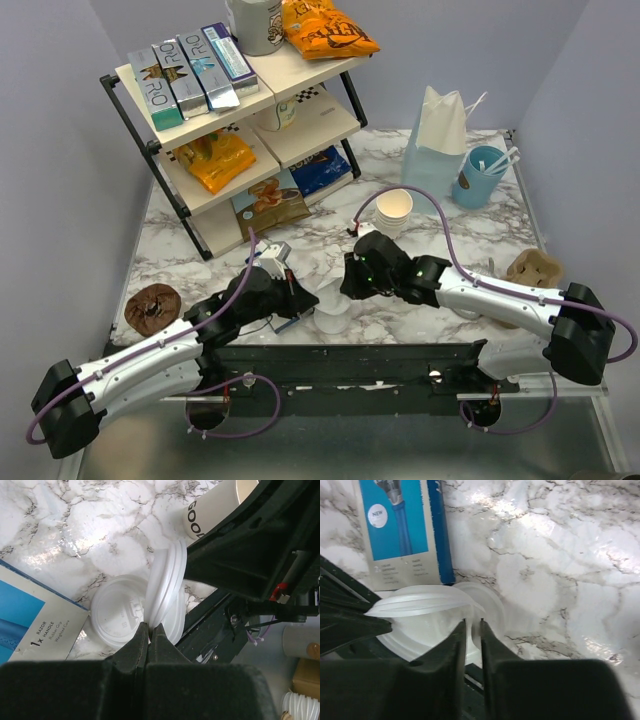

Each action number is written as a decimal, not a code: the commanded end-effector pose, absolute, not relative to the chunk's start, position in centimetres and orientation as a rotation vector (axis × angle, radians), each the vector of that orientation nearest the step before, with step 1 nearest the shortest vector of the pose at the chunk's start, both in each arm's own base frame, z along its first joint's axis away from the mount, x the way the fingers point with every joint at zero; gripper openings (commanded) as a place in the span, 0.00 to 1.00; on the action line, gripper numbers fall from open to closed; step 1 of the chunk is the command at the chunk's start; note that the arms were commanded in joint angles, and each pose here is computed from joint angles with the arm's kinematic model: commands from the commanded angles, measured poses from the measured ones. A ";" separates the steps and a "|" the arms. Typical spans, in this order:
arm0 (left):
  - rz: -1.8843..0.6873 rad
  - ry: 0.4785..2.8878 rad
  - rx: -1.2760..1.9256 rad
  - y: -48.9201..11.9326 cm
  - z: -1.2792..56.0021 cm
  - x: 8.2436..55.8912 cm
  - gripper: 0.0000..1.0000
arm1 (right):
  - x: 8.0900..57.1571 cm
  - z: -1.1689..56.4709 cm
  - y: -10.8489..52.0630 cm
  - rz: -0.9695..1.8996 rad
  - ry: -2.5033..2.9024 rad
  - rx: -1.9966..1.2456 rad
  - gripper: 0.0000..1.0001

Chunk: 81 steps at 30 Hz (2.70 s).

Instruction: Pack the takeout coffee

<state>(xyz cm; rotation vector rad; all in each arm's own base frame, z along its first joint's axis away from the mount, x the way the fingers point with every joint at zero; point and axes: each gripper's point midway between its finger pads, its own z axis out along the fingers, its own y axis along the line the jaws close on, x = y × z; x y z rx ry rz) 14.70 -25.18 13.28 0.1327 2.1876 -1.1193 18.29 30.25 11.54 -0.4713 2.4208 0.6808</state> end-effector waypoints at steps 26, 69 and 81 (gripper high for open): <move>-1.067 2.239 0.073 -27.0 15.2 16.4 0.00 | 12.0 21.2 38.8 1.359 2.055 -0.868 0.01; -1.154 2.144 0.169 -26.7 15.1 15.1 0.00 | 14.5 25.3 32.1 1.054 2.012 -0.616 0.80; -1.536 1.792 0.667 -29.2 19.9 9.3 0.00 | 9.1 22.9 25.1 1.093 2.084 -0.672 0.75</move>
